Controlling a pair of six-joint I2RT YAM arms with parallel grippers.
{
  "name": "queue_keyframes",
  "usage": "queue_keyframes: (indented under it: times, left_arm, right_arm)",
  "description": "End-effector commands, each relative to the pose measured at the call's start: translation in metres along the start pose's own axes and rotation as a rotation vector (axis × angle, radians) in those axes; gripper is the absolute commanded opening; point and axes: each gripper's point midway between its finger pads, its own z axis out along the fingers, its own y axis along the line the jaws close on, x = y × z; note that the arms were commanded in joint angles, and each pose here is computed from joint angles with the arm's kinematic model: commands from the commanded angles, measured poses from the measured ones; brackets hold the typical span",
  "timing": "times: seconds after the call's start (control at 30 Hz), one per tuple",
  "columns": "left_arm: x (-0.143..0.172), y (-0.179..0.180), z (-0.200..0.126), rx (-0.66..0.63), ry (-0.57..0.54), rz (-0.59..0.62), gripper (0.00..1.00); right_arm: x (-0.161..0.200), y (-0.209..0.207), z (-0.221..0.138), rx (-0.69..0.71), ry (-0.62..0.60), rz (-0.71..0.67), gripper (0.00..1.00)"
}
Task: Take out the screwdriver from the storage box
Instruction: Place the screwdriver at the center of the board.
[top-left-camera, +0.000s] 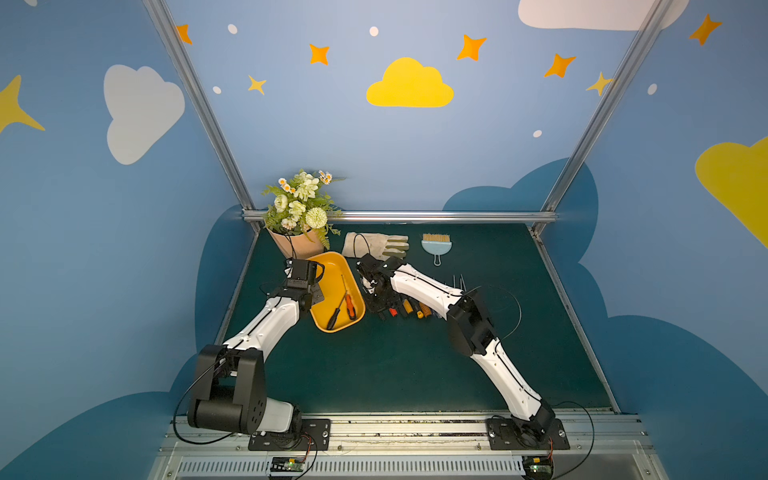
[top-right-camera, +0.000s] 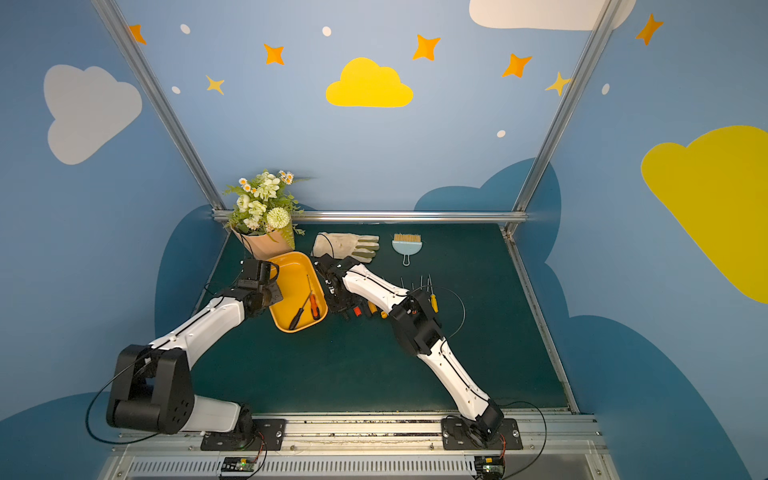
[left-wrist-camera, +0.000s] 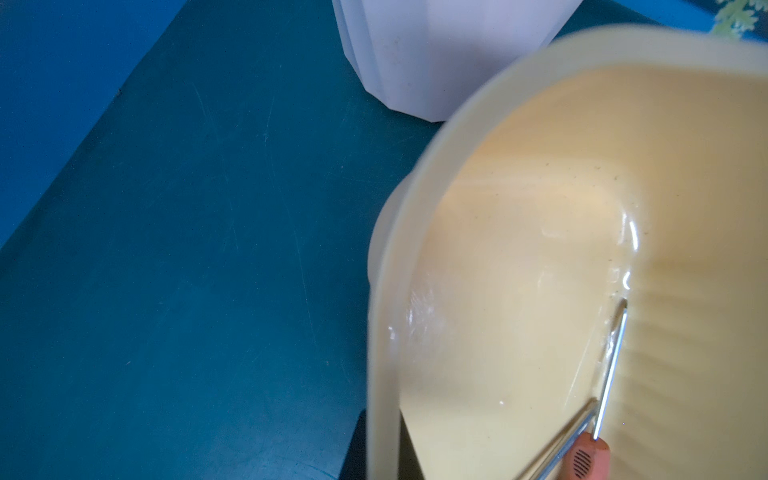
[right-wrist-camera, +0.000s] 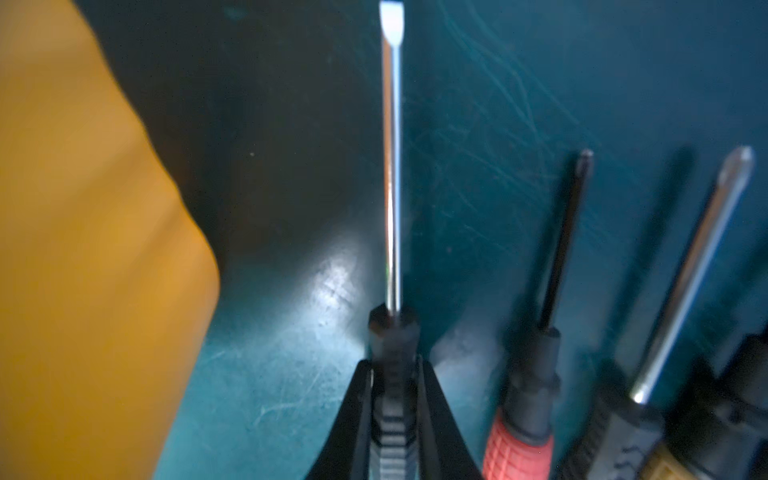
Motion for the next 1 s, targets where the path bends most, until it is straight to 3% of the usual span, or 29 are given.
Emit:
queue_keyframes:
  times: [0.0, 0.43, 0.83, 0.97]
  left_arm:
    - [-0.014, -0.003, -0.006, 0.010, -0.031, -0.018, 0.02]
    - [-0.012, -0.004, -0.004, 0.015, -0.020, -0.017, 0.02]
    - [-0.011, -0.005, -0.003, 0.019, -0.014, -0.020, 0.02]
    - [-0.013, -0.005, -0.004, 0.015, -0.016, -0.019, 0.02]
  right_arm:
    - [0.007, -0.023, 0.010, 0.056, 0.051, 0.028, 0.00]
    - [0.015, -0.059, 0.011, 0.119, 0.092, 0.117, 0.00]
    - [0.015, -0.051, 0.013, 0.072, 0.104, 0.113, 0.00]
    - [0.012, -0.048, 0.010, 0.053, 0.095, 0.120, 0.13]
